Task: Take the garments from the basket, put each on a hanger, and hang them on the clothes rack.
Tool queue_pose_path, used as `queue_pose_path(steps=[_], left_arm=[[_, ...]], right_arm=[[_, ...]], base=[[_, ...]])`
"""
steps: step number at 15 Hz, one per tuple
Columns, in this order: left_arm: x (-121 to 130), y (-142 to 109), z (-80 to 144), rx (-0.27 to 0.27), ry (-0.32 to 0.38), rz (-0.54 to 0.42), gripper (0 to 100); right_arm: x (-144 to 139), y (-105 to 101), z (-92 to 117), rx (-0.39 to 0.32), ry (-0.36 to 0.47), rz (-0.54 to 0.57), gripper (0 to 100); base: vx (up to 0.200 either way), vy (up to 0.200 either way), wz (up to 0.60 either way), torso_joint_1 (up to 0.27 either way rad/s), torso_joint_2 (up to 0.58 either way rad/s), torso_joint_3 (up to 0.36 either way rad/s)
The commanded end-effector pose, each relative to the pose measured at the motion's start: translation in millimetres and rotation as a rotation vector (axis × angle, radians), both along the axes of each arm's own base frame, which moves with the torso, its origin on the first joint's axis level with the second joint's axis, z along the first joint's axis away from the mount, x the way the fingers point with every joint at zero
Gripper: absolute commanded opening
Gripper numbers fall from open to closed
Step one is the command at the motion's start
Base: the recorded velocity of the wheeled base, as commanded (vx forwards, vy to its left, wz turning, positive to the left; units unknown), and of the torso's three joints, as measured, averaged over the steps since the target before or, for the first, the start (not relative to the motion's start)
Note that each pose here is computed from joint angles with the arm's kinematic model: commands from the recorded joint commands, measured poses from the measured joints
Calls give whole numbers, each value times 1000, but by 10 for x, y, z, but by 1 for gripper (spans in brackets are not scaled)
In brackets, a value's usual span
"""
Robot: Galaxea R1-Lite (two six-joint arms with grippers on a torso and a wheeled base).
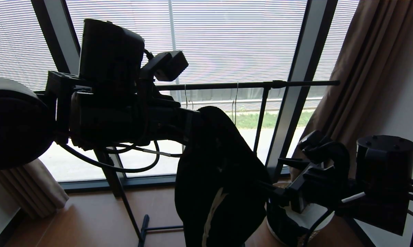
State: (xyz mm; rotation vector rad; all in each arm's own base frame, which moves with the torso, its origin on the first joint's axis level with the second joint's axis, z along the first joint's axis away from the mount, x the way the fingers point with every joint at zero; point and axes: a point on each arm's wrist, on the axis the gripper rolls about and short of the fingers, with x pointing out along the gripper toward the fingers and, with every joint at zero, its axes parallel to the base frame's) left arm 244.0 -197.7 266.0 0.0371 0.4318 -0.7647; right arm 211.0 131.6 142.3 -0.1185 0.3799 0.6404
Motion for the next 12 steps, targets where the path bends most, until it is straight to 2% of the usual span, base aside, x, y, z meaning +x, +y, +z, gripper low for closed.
queue_pose_path(steps=[1, 6, 8, 12], left_arm=[[-47, -28, 4, -1, -2, -17, 0], [-77, -41, -6, -7, 7, -47, 0], [-82, -37, -22, -4, 10, -47, 0], [-86, -34, -22, -4, 10, -47, 0]], right_arm=[[114, -120, -24, 4, 11, -45, 100], [218, -65, -172, 1, 20, -44, 100], [225, -42, -308, -23, 68, -38, 100], [263, -18, -418, -43, 103, -36, 100]], base=[[0, 0, 0, 0, 0, 0], [0, 0, 0, 0, 0, 0], [0, 0, 0, 0, 0, 0], [0, 0, 0, 0, 0, 0]])
